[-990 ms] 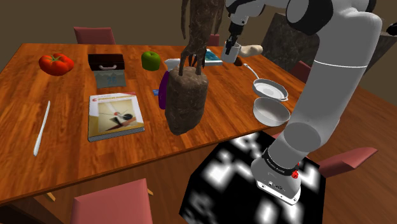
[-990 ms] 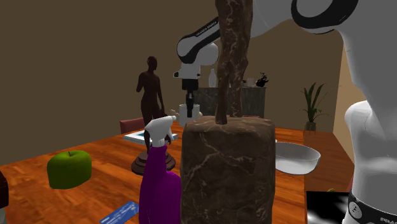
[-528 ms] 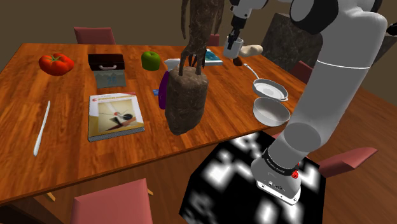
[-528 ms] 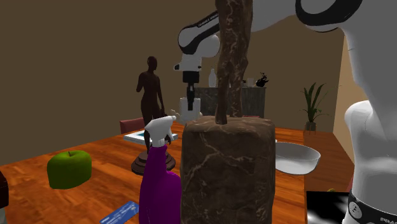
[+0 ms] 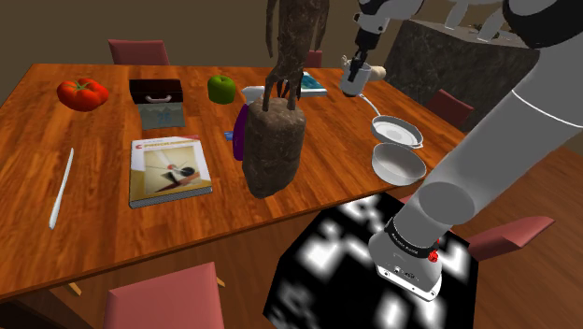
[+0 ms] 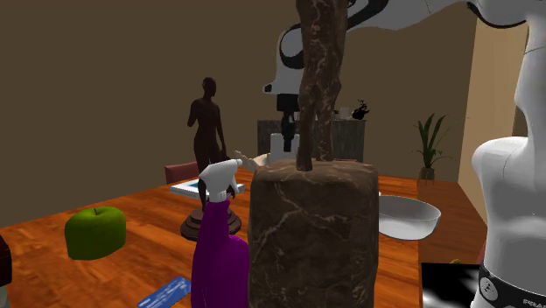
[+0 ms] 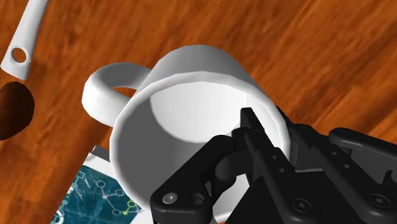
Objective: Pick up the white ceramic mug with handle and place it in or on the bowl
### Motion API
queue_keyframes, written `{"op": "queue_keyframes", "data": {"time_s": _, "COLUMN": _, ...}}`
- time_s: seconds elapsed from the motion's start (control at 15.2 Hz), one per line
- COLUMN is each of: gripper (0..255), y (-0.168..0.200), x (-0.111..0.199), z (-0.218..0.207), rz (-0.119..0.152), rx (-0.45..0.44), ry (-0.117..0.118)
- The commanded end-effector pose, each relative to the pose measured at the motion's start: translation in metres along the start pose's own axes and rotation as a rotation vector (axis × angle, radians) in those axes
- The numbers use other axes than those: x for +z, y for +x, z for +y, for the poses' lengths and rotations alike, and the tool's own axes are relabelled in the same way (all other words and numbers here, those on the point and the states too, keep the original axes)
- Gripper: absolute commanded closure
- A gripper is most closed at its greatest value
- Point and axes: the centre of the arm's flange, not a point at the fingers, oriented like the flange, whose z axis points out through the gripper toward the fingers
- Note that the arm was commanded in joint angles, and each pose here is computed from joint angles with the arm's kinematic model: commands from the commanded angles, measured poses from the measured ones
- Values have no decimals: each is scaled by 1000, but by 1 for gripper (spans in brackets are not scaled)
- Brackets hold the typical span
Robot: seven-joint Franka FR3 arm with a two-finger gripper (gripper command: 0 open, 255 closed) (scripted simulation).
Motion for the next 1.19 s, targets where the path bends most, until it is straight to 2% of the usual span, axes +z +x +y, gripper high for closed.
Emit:
{"op": "queue_keyframes", "data": {"time_s": 0.0, "gripper": 255, "y": -24, "x": 0, "z": -18, "rz": 0, "rx": -2, "ry": -1}}
{"op": "queue_keyframes", "data": {"time_s": 1.12, "gripper": 255, "y": -204, "x": -17, "z": -151, "rz": 0, "rx": -2, "ry": -1}}
